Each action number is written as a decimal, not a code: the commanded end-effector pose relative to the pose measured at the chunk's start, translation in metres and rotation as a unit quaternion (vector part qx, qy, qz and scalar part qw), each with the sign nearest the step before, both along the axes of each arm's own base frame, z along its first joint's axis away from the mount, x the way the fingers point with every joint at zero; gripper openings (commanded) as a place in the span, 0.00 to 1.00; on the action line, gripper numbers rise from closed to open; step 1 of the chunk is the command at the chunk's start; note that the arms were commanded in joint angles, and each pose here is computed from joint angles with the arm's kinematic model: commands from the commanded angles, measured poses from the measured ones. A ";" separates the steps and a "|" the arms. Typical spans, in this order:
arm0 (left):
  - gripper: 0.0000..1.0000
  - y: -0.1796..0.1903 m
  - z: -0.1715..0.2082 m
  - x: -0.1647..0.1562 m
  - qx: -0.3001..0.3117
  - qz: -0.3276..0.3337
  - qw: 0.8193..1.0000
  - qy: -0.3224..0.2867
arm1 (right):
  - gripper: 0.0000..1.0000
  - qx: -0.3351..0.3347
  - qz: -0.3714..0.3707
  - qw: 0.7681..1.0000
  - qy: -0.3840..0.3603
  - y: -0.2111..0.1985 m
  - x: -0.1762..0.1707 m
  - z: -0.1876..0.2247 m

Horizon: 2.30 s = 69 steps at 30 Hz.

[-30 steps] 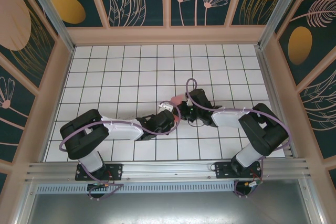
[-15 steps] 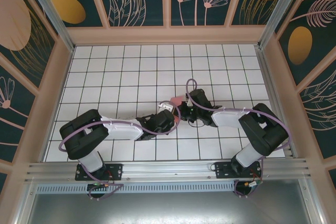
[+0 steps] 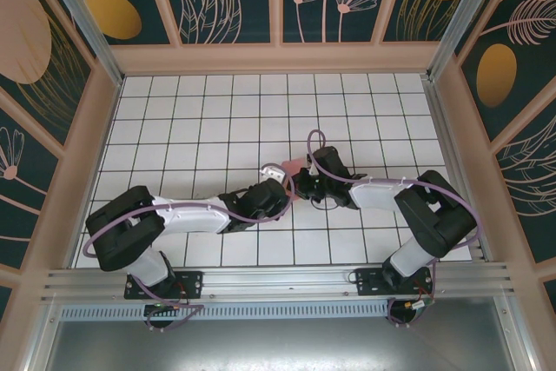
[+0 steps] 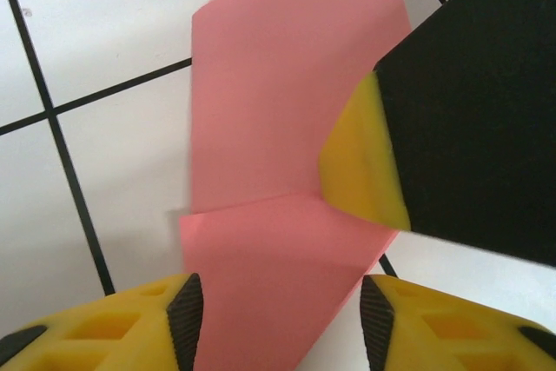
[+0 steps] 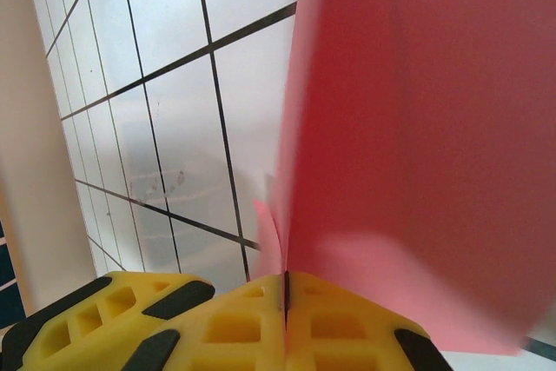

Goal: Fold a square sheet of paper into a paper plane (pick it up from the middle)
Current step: Fourth fold the wing at the center of the table.

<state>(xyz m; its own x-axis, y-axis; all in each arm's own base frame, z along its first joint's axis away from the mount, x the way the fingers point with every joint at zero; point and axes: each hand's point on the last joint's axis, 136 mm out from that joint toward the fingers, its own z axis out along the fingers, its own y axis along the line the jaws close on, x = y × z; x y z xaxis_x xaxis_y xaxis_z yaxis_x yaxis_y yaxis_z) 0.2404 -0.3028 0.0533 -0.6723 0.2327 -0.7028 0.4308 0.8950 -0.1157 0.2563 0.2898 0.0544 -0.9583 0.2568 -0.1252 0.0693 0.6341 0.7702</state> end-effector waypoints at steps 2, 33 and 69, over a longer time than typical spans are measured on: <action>0.59 0.002 0.017 -0.008 -0.030 -0.015 0.999 -0.009 | 0.05 0.002 -0.002 1.000 0.000 0.003 0.007 0.003; 0.31 0.003 -0.014 -0.009 0.010 -0.012 1.000 0.018 | 0.05 0.004 -0.003 1.000 0.002 0.004 0.006 0.005; 0.15 0.004 -0.021 -0.008 0.020 -0.011 1.000 0.021 | 0.05 0.005 -0.002 1.000 0.000 0.004 0.006 0.008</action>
<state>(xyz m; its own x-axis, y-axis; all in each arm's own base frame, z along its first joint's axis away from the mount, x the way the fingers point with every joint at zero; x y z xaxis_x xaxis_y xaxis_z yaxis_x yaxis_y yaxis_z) 0.2298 -0.2977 0.0319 -0.6996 0.2741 -0.6599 0.4509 0.8857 -0.1102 0.2586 0.2917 0.0580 -0.9578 0.2571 -0.1286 0.0656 0.6310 0.7730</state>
